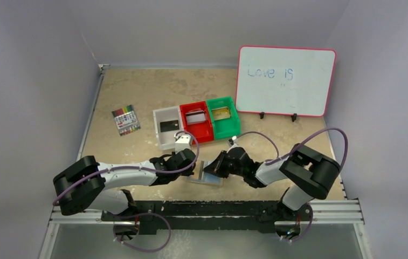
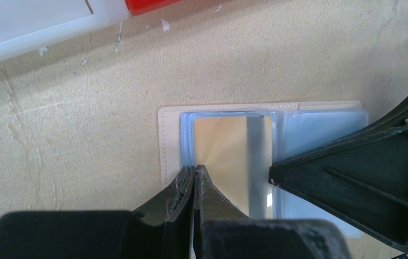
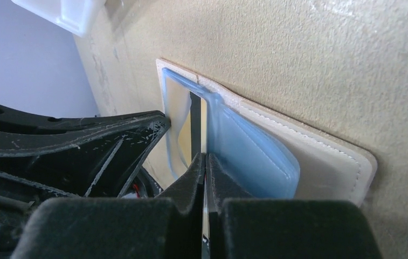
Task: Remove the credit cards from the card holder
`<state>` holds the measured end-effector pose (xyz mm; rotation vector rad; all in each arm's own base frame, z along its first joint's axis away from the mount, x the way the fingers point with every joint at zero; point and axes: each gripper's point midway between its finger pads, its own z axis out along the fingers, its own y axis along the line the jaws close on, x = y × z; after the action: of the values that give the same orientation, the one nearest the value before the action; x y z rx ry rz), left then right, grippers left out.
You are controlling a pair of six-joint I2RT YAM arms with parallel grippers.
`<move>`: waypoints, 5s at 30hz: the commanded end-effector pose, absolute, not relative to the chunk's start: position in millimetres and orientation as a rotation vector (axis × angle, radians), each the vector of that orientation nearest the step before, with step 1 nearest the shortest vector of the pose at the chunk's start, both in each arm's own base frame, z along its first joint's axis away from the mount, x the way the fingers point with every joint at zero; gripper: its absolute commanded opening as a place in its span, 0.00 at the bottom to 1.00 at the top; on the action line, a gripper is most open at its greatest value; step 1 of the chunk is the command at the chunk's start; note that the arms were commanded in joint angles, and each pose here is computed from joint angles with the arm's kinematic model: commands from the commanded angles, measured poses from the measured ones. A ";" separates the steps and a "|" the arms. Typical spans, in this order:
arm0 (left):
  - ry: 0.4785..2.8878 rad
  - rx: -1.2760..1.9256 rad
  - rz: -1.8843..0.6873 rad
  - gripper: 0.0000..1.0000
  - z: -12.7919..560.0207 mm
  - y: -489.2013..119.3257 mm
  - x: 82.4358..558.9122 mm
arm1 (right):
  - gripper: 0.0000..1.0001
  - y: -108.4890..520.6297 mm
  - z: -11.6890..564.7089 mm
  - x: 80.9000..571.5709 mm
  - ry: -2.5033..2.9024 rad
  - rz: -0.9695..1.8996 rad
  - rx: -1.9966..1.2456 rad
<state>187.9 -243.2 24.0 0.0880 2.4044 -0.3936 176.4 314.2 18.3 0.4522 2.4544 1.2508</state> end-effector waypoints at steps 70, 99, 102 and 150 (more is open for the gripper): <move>2.462 0.258 -0.453 0.45 28.8 -243.2 162.0 | 0.00 283.7 28.1 174.8 2.421 1.117 0.468; 2.407 0.233 -0.526 0.46 51.0 -263.5 169.2 | 0.00 256.0 24.2 160.8 2.463 1.016 0.467; 2.392 0.246 -0.529 0.46 56.5 -267.9 171.4 | 0.00 257.1 24.9 161.5 2.464 1.014 0.464; 2.478 0.319 -0.096 0.37 8.2 -255.3 159.1 | 0.00 246.1 27.3 167.0 2.414 1.001 0.588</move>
<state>170.6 -275.0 23.7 0.2981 2.4282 -0.1801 159.4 268.3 31.3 0.5557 2.4366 1.1517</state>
